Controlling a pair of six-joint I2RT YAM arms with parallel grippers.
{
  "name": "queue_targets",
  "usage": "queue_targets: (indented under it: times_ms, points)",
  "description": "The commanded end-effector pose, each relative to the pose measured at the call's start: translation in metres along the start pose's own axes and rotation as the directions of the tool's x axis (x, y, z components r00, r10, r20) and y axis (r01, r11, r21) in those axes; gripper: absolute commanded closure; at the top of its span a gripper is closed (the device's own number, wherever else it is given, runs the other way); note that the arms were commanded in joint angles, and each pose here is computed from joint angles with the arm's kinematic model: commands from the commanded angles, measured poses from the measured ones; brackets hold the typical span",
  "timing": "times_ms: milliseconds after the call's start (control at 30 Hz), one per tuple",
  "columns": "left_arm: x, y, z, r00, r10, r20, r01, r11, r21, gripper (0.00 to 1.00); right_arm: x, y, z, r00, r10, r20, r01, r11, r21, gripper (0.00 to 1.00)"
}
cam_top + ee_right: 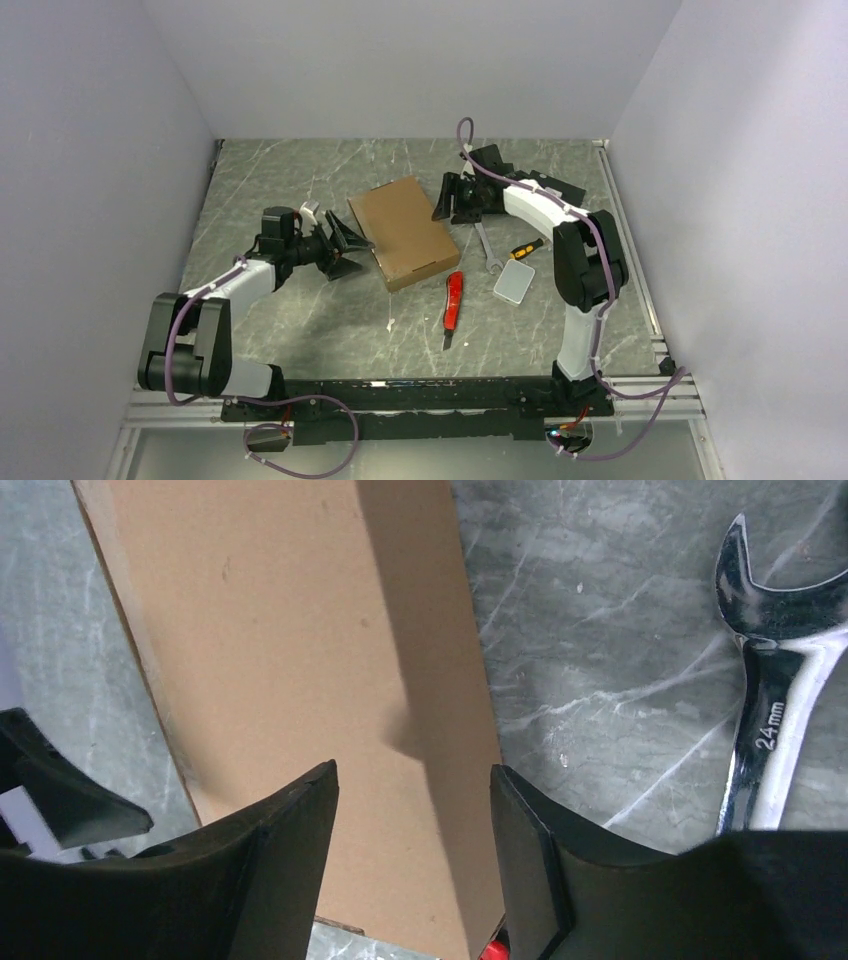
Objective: Unpack the express box
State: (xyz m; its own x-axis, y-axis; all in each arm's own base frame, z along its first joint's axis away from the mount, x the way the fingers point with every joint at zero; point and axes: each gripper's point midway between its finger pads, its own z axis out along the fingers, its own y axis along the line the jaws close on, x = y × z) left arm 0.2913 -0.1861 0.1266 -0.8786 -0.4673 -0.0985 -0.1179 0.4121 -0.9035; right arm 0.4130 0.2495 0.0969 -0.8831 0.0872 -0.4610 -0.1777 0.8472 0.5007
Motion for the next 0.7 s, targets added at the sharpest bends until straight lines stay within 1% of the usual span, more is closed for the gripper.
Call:
queue_targets:
  times_ms: [0,100,300,533,667]
  points:
    - [-0.005,0.004,0.003,0.999,0.042,0.019,-0.041,0.999,-0.022,0.12,-0.019,0.013,-0.007,0.999,0.033,0.024,-0.028,0.985,-0.169,0.41]
    - [-0.006,0.010,0.006,0.999,0.039,0.015,-0.038,0.999,-0.029,0.11,-0.010,0.007,-0.001,0.998,0.064,-0.014,-0.065,0.977,-0.203,0.46]
    - [-0.009,0.020,0.014,1.000,0.027,0.003,-0.026,0.999,-0.041,0.11,-0.001,0.000,0.009,0.996,0.082,-0.037,-0.088,0.972,-0.217,0.47]
    - [-0.011,0.027,0.020,1.000,0.023,0.003,-0.023,0.999,-0.046,0.11,0.008,-0.010,0.019,0.994,0.092,-0.060,-0.103,0.973,-0.207,0.51]
    - [-0.011,0.028,0.024,1.000,0.015,-0.014,-0.016,0.999,-0.031,0.11,0.012,-0.019,0.022,0.991,0.117,-0.065,-0.128,0.971,-0.201,0.65]
